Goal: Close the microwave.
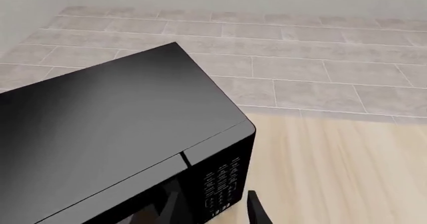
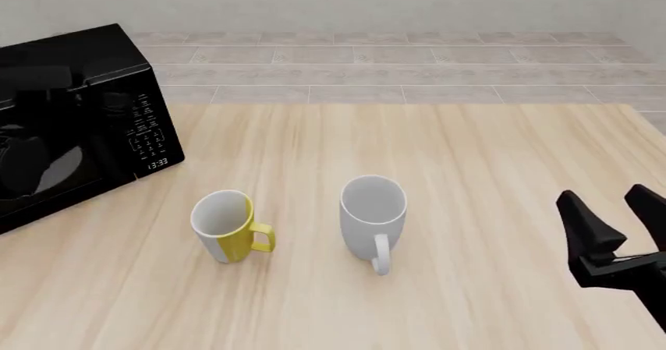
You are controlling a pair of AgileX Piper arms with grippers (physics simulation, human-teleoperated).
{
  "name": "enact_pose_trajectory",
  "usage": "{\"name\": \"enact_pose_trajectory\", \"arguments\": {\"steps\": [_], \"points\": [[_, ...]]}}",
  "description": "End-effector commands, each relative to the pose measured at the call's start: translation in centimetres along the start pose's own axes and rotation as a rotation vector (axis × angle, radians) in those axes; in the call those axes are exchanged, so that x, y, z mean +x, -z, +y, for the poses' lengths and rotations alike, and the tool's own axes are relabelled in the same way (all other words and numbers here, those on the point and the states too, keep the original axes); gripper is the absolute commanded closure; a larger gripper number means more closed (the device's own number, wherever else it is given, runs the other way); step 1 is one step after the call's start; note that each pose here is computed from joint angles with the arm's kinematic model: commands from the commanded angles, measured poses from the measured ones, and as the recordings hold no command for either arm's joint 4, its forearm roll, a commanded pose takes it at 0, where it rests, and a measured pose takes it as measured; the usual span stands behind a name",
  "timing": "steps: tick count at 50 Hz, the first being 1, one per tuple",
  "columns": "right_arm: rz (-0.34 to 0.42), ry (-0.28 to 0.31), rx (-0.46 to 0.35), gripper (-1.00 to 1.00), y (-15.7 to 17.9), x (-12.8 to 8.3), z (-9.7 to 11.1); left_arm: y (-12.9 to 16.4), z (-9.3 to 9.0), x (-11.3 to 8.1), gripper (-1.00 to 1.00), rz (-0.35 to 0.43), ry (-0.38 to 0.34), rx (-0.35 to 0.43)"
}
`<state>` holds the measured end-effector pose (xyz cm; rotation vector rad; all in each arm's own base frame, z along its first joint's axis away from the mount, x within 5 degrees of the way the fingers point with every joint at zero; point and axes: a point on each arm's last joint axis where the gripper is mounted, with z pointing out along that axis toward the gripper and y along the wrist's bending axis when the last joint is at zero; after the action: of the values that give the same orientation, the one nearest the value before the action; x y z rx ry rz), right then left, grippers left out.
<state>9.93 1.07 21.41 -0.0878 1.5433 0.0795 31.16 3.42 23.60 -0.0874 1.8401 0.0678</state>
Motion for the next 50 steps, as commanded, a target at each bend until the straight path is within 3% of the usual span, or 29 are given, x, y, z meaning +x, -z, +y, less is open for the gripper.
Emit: {"name": "enact_pose_trajectory", "arguments": {"steps": [1, 50], "points": [[0.006, 0.001, -0.004, -1.00, -0.7, 0.2, 0.0, 2.5, -0.2, 0.9, -1.00, 0.008, 0.019, -0.007], [0.000, 0.003, -0.006, -1.00, 0.2, 0.0, 0.1, 15.6, -2.4, -1.7, -1.00, -0.146, 0.075, 0.121]]}}
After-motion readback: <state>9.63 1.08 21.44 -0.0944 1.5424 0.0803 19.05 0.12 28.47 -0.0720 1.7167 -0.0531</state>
